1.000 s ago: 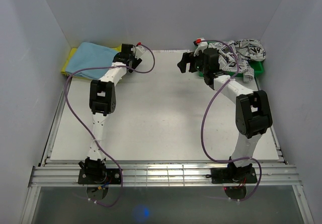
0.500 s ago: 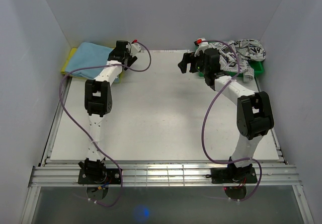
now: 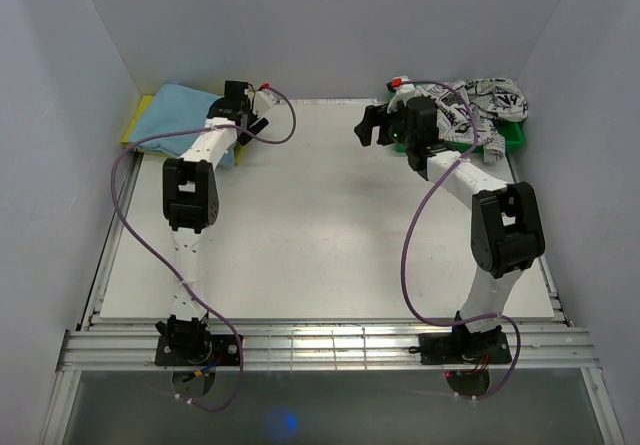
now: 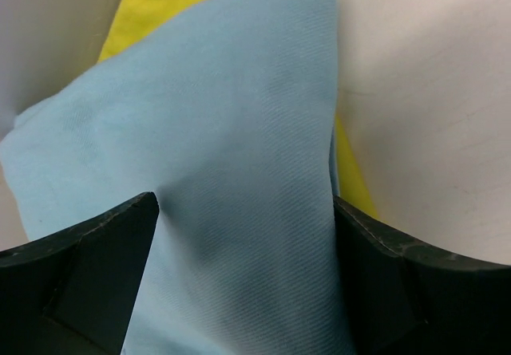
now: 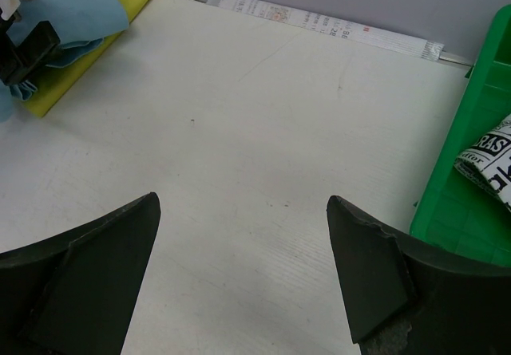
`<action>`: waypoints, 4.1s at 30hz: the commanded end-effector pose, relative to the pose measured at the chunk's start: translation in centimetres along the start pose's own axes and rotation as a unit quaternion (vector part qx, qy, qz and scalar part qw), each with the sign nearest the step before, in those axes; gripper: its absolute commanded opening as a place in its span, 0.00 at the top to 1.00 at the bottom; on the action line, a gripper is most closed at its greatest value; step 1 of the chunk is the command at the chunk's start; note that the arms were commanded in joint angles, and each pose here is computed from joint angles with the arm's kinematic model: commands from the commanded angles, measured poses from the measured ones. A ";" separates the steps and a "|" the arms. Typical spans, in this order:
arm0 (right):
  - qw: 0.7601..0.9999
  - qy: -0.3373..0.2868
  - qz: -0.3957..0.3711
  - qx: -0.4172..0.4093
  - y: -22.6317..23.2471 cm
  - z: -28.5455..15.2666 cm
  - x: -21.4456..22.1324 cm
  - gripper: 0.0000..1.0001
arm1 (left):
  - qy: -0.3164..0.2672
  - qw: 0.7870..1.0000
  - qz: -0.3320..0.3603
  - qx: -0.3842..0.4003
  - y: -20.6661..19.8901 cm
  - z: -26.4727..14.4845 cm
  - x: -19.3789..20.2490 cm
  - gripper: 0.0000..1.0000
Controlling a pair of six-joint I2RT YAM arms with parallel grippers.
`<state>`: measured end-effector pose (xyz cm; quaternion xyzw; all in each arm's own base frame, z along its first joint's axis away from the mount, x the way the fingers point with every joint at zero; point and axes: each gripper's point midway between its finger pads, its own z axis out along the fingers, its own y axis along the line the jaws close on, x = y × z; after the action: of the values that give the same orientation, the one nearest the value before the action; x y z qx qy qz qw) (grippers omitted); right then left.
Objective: Fold and stack the trousers
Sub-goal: Neatly place the folded trousers to the corner
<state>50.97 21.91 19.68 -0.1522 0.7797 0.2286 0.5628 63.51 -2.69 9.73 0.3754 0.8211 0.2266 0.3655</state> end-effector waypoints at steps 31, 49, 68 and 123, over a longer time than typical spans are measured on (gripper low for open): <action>1.000 -0.030 -0.004 0.005 0.0 -2.1 -1.8 0.10 | -0.037 0.950 -0.287 -0.118 7.3 -2.3 -0.9 1.00; 1.000 -0.023 -0.006 0.001 0.3 -1.8 -1.2 0.10 | -0.103 0.848 -0.502 -0.139 9.1 0.4 -1.5 1.00; 1.000 -0.022 -0.014 -0.016 1.4 -0.7 -2.0 0.10 | -0.250 0.820 -0.480 0.188 2.4 -7.9 -9.5 0.02; 0.989 0.088 -0.083 0.084 -5.6 -11.9 0.1 0.10 | -0.058 0.888 -0.428 0.161 1.8 -14.2 3.1 0.02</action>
<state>45.97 12.40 22.10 -0.1839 0.8180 0.1072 0.5344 56.15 -1.24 19.11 0.0032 0.8820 -0.1546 0.4452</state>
